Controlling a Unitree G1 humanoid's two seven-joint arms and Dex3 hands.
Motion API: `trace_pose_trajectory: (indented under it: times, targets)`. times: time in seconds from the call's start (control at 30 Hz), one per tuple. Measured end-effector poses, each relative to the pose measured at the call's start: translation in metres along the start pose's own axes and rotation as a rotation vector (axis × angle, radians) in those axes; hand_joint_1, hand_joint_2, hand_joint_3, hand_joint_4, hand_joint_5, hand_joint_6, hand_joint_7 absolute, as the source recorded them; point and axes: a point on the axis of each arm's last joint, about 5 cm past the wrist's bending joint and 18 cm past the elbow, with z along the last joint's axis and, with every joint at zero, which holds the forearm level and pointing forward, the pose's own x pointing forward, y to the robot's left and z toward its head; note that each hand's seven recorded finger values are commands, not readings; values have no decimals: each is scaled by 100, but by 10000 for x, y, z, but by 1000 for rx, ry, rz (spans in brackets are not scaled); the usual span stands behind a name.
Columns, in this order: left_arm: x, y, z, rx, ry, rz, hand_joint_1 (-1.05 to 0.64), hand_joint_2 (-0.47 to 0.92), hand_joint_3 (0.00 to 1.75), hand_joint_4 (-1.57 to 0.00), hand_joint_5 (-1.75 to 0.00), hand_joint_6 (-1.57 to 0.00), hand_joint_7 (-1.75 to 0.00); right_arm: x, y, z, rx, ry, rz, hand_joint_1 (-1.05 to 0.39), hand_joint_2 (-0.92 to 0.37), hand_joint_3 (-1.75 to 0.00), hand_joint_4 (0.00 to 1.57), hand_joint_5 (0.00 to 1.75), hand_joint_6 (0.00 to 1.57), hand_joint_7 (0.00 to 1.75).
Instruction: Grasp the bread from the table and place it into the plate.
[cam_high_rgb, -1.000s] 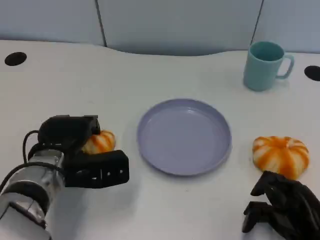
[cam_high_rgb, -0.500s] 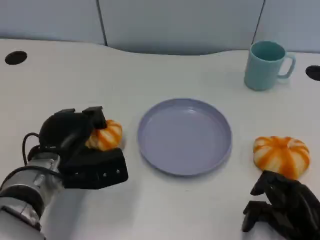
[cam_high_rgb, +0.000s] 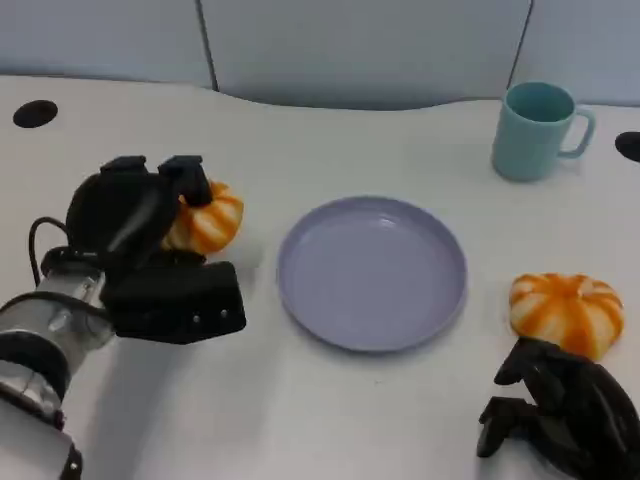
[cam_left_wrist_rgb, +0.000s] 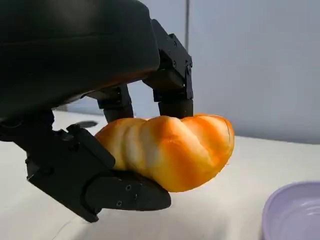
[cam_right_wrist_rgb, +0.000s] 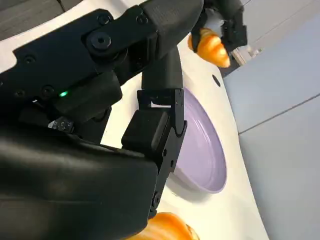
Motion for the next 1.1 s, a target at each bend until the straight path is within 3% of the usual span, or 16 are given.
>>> trace_pose_trajectory:
  times: [0.23, 0.33, 0.63, 0.83, 1.1]
  targets:
    - [131, 28, 165, 40, -105, 26, -14, 61, 68, -87, -175, -66, -173, 7, 1, -2, -3, 2, -2, -85, -77, 0, 140, 86, 118, 92]
    - [174, 8, 263, 50, -158, 22, -17, 58, 86, -89, -175, -68, -175, 11, 1, 3, -2, 0, -1, -85, -77, 0, 140, 87, 119, 93]
    - [253, -135, 660, 4, -309, 0, -19, 57, 98, -90, -175, -68, -175, 22, 19, -11, 3, 1, 4, -87, -76, 0, 140, 87, 119, 91]
    - [271, -192, 806, 27, -365, -25, -20, 56, 97, -90, -175, -67, -175, 35, 43, -27, 12, 0, 2, -86, -76, 0, 140, 86, 120, 90]
    - [268, -267, 965, 18, -396, -104, -28, 68, 71, -92, -175, -66, -172, 51, 74, -42, -4, 0, 6, -87, -77, 0, 141, 85, 120, 89]
